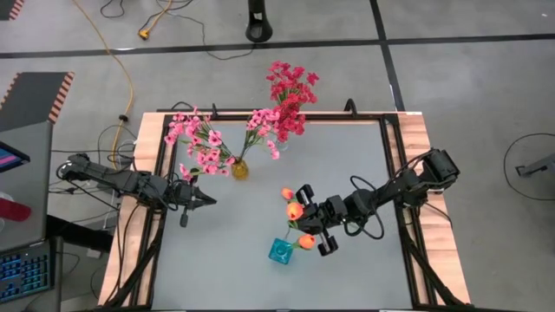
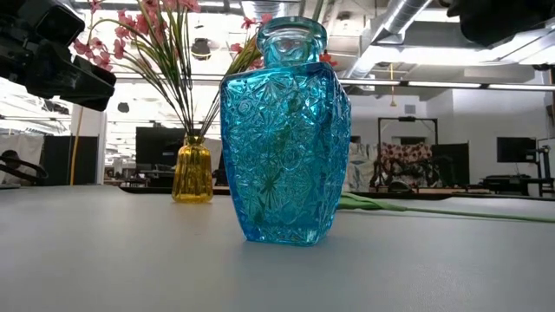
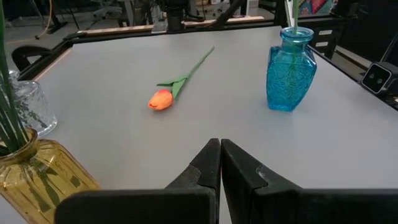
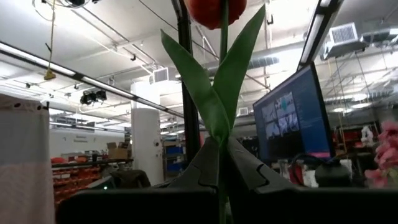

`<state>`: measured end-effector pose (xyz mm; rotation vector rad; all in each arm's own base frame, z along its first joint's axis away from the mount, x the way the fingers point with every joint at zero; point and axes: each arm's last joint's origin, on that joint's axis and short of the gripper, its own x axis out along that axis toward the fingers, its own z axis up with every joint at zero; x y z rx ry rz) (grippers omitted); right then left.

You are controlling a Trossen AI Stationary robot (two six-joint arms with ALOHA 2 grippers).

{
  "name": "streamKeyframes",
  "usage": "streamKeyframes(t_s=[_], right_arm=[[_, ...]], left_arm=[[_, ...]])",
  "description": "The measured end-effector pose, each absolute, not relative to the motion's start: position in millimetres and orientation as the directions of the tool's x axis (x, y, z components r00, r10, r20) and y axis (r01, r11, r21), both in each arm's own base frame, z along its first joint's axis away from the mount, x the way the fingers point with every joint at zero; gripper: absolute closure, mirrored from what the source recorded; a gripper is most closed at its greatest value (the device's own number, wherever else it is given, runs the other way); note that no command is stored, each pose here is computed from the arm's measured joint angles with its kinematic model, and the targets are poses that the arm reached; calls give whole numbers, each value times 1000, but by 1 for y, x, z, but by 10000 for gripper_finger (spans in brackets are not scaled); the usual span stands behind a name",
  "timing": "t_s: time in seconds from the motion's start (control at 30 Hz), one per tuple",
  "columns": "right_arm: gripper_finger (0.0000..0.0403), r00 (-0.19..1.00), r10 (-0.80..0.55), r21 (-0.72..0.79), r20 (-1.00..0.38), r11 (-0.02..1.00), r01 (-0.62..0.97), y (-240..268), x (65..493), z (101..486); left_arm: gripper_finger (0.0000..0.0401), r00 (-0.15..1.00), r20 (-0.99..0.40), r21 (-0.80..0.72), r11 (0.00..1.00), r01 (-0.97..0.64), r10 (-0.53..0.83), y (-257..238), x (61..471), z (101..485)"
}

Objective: Sort flowers into vase by color
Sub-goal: Put the bottom orange tulip into the blue vase

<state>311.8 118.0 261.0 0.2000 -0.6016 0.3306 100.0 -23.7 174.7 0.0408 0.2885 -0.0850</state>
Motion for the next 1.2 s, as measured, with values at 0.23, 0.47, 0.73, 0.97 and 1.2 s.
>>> streamKeyframes(t_s=[0.23,0.47,0.73,0.97,1.2], right_arm=[[369,801,254,123,543,919,-375,118,315,257],[368,817,260,124,515,921,-371,119,316,255],[359,835,264,123,483,924,-363,119,318,251],[357,852,263,123,453,928,-352,118,320,249],[338,852,263,124,452,928,-352,118,320,248]], left_arm=[[401,955,-286,28,996,90,-78,-24,100,175],[401,955,-286,28,996,90,-78,-24,100,175],[401,955,-287,21,996,88,-78,-24,100,175],[401,955,-286,21,996,87,-78,-24,100,175],[401,955,-287,21,996,88,-78,-24,100,175]])
